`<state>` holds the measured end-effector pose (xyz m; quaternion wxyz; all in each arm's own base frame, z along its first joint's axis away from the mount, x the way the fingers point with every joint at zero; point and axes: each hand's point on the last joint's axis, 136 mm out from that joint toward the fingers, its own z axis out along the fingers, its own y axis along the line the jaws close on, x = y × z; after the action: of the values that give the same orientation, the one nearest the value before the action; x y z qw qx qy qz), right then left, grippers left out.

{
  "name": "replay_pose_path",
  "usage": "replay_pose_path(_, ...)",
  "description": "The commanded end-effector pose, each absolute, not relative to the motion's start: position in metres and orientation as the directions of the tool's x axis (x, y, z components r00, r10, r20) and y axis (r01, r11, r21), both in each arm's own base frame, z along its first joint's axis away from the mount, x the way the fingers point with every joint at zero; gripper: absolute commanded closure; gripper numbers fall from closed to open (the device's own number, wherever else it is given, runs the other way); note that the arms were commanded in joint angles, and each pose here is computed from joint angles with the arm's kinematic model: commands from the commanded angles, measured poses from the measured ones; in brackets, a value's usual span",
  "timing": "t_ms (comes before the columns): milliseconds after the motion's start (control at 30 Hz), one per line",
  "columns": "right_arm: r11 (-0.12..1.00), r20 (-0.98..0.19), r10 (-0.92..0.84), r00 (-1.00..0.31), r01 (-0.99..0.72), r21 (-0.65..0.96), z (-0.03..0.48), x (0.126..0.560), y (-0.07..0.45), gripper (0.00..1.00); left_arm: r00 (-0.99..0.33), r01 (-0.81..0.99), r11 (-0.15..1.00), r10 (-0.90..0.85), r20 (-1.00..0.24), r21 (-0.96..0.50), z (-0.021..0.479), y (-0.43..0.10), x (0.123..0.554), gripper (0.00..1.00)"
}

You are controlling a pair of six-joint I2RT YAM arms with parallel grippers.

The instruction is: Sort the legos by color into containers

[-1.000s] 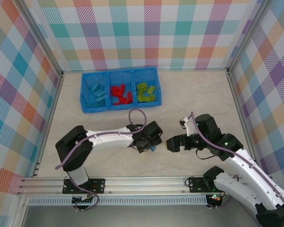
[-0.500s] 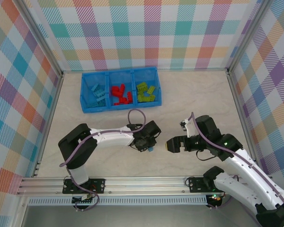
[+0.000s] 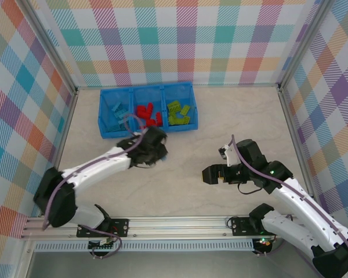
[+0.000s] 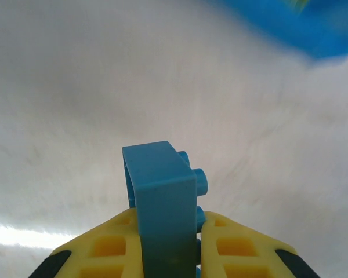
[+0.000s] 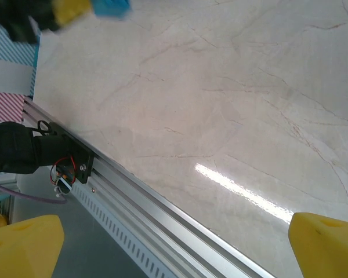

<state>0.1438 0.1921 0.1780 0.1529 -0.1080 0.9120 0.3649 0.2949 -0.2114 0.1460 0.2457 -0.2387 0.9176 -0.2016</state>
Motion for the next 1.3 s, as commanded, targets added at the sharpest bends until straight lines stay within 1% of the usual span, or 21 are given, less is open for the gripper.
replay_pose_path(0, 0.69, -0.395, -0.052, -0.917, -0.319, 0.65, 0.195, 0.153, 0.198, 0.0, -0.641, -0.331, 0.834, -0.543, -0.543, -0.442, 0.196, -0.15, 0.325, 0.94)
replay_pose_path(133, 0.688, -0.393, -0.042, -0.919, -0.311, 0.656, 0.195, 0.153, 0.198, 0.0, -0.483, -0.439, 0.786, -0.615, -0.623, -0.435, 0.227, -0.079, 0.36, 0.93)
replay_pose_path(200, 0.688, -0.39, -0.041, -0.92, -0.309, 0.657, 0.195, 0.153, 0.198, 0.0, -0.422, -0.5, 0.755, -0.641, -0.641, -0.424, 0.231, -0.05, 0.376, 0.92)
replay_pose_path(267, 0.688, -0.389, -0.042, -0.92, -0.309, 0.657, 0.195, 0.151, 0.198, 0.0, -0.389, -0.539, 0.732, -0.654, -0.649, -0.416, 0.23, -0.028, 0.395, 0.92)
replay_pose_path(300, 0.688, -0.385, -0.041, -0.922, -0.306, 0.658, 0.195, 0.151, 0.197, 0.0, -0.383, -0.556, 0.725, -0.658, -0.649, -0.407, 0.227, -0.019, 0.407, 0.92)
replay_pose_path(400, 0.689, -0.378, -0.04, -0.925, -0.3, 0.66, 0.195, 0.149, 0.196, 0.0, -0.426, -0.595, 0.727, -0.647, -0.632, -0.343, 0.208, -0.004, 0.438, 0.92)
replay_pose_path(500, 0.691, -0.375, -0.035, -0.926, -0.293, 0.661, 0.195, 0.146, 0.194, 0.0, -0.478, -0.611, 0.72, -0.666, -0.572, -0.329, 0.186, -0.003, 0.462, 0.93)
replay_pose_path(567, 0.691, -0.37, -0.029, -0.928, -0.286, 0.664, 0.194, 0.143, 0.193, 0.0, -0.493, -0.603, 0.725, -0.667, -0.559, -0.332, 0.179, -0.007, 0.474, 0.93)
replay_pose_path(600, 0.69, -0.367, -0.024, -0.93, -0.281, 0.667, 0.194, 0.142, 0.192, 0.0, -0.496, -0.602, 0.727, -0.665, -0.559, -0.331, 0.178, -0.008, 0.477, 0.92)
replay_pose_path(633, 0.689, -0.366, -0.02, -0.931, -0.278, 0.669, 0.195, 0.14, 0.191, 0.0, -0.497, -0.608, 0.728, -0.66, -0.563, -0.317, 0.176, -0.006, 0.479, 0.89)
replay_pose_path(733, 0.685, -0.37, -0.01, -0.929, -0.276, 0.674, 0.196, 0.137, 0.189, 0.0, -0.493, -0.639, 0.727, -0.637, -0.592, -0.251, 0.175, 0.006, 0.48, 0.68)
replay_pose_path(833, 0.686, -0.375, -0.004, -0.927, -0.276, 0.674, 0.196, 0.135, 0.187, 0.0, -0.484, -0.652, 0.727, -0.617, -0.62, -0.216, 0.182, 0.014, 0.476, 0.57)
replay_pose_path(933, 0.694, -0.381, 0.001, -0.925, -0.273, 0.666, 0.194, 0.137, 0.186, 0.0, -0.467, -0.644, 0.728, -0.617, -0.634, -0.234, 0.195, 0.015, 0.468, 0.49)
replay_pose_path(1000, 0.705, -0.393, 0.011, -0.92, -0.271, 0.655, 0.192, 0.142, 0.184, 0.0, -0.452, -0.632, 0.729, -0.622, -0.64, -0.262, 0.208, 0.014, 0.46, 0.46)
replay_pose_path(1100, 0.754, -0.443, 0.046, -0.896, -0.26, 0.603, 0.189, 0.156, 0.176, 0.0, -0.454, -0.591, 0.749, -0.617, -0.643, -0.301, 0.229, 0.004, 0.436, 0.46)
replay_pose_path(1167, 0.823, -0.509, 0.087, -0.856, -0.226, 0.521, 0.183, 0.176, 0.161, 0.0, -0.458, -0.537, 0.777, -0.596, -0.659, -0.329, 0.243, -0.009, 0.415, 0.46)
replay_pose_path(1233, 0.907, -0.578, 0.132, -0.805, -0.137, 0.399, 0.177, 0.199, 0.136, 0.0, -0.454, -0.468, 0.812, -0.559, -0.694, -0.348, 0.255, -0.024, 0.389, 0.46)
replay_pose_path(1267, 0.931, -0.607, 0.136, -0.783, -0.109, 0.349, 0.176, 0.209, 0.126, 0.01, -0.448, -0.445, 0.823, -0.546, -0.708, -0.353, 0.256, -0.028, 0.379, 0.45)
